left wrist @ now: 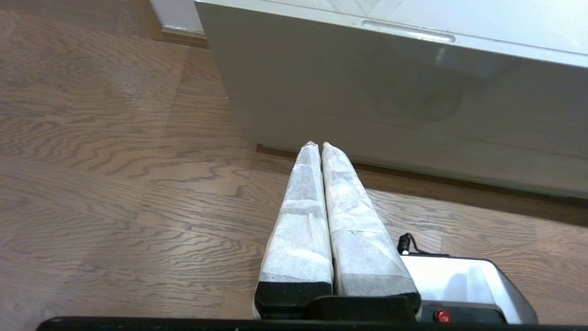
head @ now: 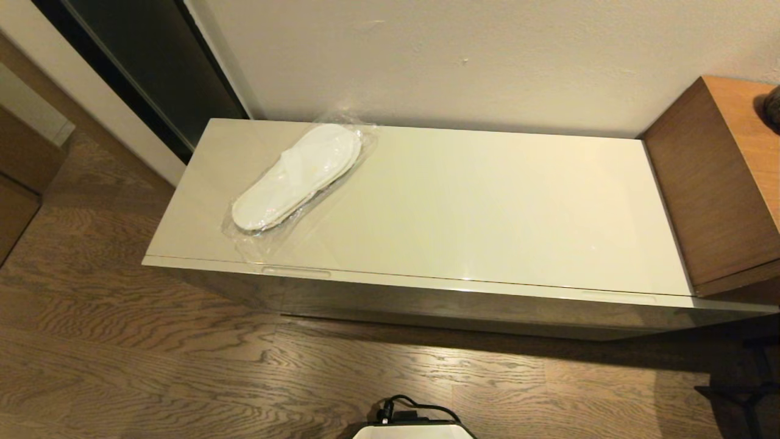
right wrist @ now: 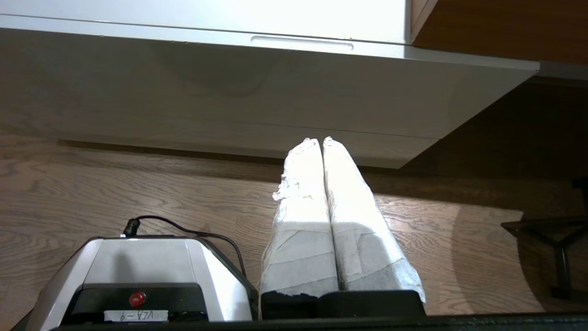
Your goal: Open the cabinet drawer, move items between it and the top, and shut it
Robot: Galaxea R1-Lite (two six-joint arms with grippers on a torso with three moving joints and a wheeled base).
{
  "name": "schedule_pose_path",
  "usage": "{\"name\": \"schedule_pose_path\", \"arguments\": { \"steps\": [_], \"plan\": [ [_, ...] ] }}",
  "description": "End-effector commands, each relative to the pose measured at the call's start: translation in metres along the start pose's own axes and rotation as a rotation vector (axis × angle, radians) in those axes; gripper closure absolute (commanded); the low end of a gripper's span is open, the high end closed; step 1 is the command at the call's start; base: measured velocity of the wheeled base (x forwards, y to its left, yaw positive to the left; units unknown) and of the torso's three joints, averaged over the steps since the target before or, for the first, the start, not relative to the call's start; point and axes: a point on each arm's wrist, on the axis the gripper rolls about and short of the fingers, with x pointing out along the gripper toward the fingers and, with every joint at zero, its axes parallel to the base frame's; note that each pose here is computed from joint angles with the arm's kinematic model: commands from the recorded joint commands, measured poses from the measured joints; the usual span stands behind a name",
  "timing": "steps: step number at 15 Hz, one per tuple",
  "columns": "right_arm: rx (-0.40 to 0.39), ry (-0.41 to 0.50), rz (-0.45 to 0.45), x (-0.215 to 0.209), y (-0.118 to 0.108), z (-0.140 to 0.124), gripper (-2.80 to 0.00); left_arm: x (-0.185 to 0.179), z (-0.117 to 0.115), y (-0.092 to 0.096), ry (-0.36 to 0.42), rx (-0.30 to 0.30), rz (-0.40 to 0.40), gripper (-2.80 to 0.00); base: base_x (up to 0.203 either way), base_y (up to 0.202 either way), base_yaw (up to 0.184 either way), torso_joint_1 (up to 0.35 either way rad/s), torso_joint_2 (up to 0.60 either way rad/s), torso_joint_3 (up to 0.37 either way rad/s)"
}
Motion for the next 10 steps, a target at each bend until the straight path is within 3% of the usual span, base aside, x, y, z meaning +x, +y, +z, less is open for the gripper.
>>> {"name": "schedule_pose_path", "arguments": {
  "steps": [1,10],
  "plan": [
    [-0.001,0.001,0.002,0.0001,0.0000,0.0000,0.00,0.0002,0.0007,0.0000,-0.001,-0.006,0.001,0.00,0.000,0.000,0.000,0.000,0.00,0.000],
    [-0.001,0.001,0.001,0.0001,0.0000,0.0000,0.00,0.0003,0.0006,-0.0001,-0.002,-0.006,-0.001,0.00,0.000,0.000,0.000,0.000,0.00,0.000]
  ]
}}
